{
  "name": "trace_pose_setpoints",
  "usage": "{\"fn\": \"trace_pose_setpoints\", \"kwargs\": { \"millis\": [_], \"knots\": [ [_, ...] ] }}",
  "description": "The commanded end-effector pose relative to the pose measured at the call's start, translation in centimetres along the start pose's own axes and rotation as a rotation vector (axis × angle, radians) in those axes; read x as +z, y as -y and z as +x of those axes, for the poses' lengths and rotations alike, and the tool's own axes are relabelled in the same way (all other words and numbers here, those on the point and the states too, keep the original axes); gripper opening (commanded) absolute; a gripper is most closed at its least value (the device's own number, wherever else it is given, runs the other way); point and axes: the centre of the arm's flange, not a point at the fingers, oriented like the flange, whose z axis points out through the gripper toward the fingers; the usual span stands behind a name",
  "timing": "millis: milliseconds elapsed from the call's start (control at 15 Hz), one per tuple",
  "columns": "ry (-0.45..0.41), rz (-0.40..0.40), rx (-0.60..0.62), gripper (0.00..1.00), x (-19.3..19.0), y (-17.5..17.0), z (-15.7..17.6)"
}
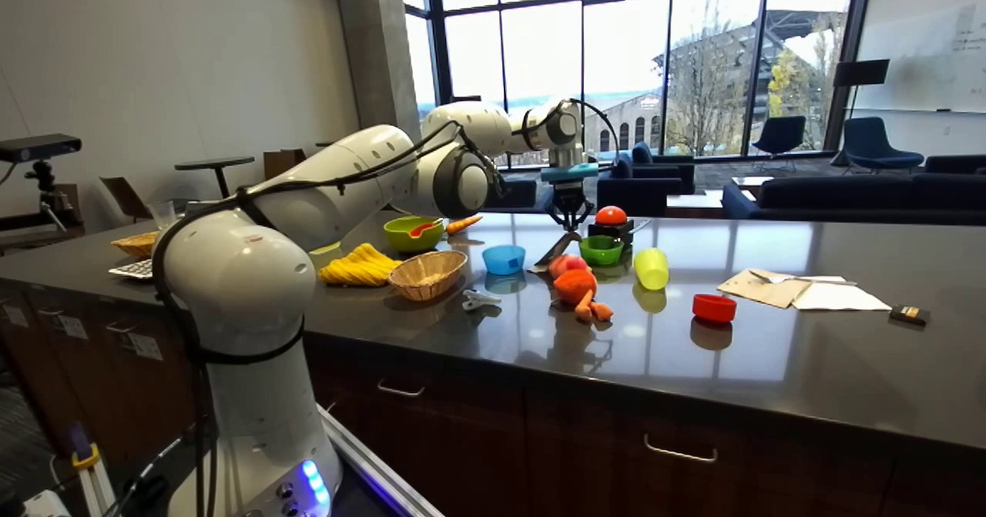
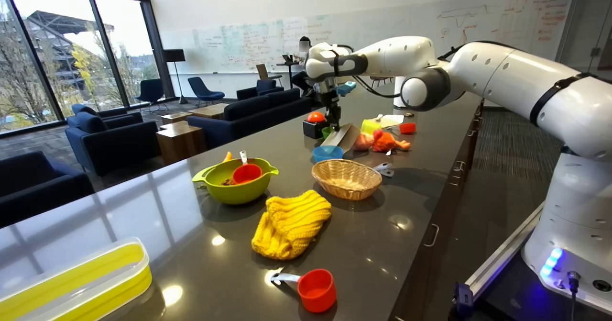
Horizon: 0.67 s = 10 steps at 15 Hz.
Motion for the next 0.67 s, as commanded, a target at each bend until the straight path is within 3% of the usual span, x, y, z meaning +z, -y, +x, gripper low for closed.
{"fn": "trace_pose_setpoints", "kwargs": {
  "millis": [0, 333, 600],
  "knots": [
    [0.046, -0.165, 0.055, 0.00, 0.2, -1.1, 2.4],
    [0.106, -0.287, 0.082, 0.00, 1.8, -1.1, 2.9],
    [0.147, -0.317, 0.087, 0.00, 3.0, -1.1, 3.1]
  ]
}}
